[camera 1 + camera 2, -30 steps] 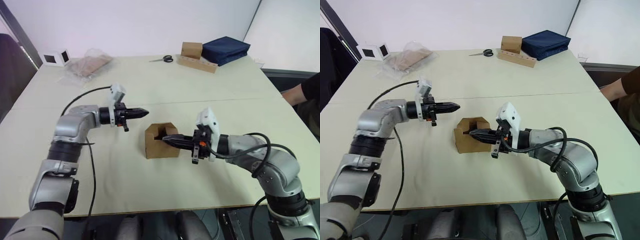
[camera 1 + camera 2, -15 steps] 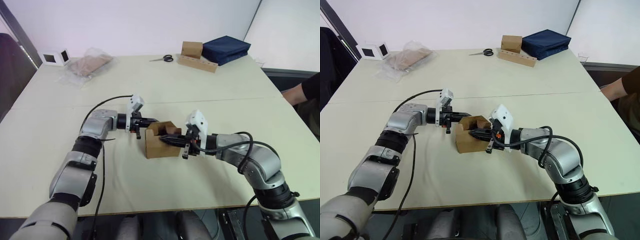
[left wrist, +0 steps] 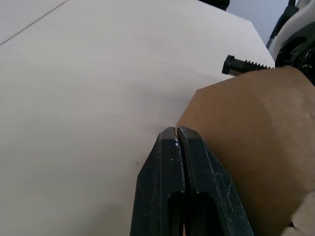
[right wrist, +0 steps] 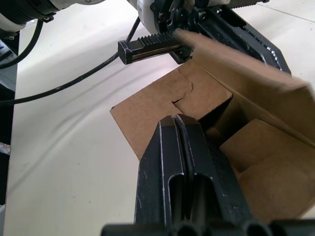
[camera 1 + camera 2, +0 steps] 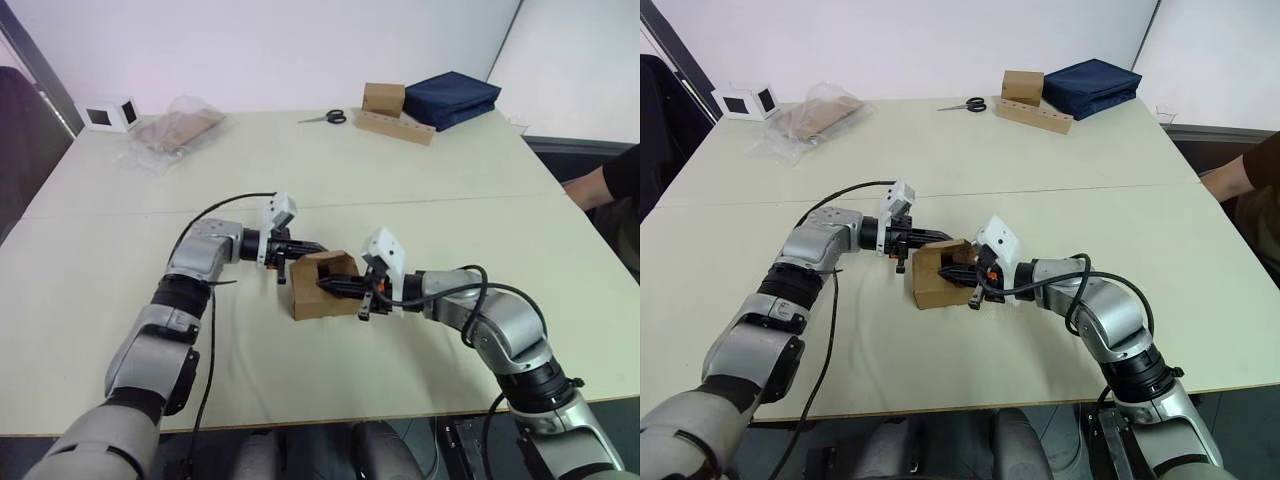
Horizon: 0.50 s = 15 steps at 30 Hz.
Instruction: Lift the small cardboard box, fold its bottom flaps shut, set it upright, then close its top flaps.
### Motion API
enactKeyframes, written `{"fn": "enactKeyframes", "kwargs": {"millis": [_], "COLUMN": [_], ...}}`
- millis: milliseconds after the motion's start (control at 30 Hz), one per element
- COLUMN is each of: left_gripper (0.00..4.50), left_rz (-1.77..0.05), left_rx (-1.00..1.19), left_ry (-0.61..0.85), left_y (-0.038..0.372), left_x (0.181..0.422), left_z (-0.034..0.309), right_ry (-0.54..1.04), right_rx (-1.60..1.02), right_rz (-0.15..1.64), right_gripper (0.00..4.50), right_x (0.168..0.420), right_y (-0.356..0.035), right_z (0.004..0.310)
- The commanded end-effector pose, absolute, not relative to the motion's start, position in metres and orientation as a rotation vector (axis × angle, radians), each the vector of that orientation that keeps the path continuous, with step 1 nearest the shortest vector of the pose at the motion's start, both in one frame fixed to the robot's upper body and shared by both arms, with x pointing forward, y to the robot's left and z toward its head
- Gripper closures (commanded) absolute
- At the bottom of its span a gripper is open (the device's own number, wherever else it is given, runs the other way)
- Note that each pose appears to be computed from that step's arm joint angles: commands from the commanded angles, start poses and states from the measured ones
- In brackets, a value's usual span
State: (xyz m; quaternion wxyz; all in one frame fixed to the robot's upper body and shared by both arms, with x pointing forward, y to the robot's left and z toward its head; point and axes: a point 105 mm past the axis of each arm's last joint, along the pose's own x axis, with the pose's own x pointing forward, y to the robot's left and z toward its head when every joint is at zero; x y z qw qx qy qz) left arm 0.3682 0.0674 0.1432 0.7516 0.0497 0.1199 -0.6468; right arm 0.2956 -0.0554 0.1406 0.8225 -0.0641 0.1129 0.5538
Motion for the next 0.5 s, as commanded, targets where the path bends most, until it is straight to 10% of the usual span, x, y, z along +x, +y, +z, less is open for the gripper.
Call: {"fn": "enactKeyframes", "kwargs": {"millis": [33, 500], "left_gripper": [4.48, 4.48], "left_rz": [-1.424, -1.291], "left_rx": [0.141, 0.133], "left_ry": [0.226, 0.169], "left_y": [0.068, 0.108], "left_x": [0.366, 0.373], "left_z": [0.150, 0.171], "right_ry": [0.251, 0.205], "right_rx": [-0.149, -0.145], "right_rz": [1.168, 1.148], "right_gripper": [4.50, 4.50], "right_x": [0.297, 0.305], "right_y": [-0.058, -0.057], "right_z": [0.137, 0.150]}}
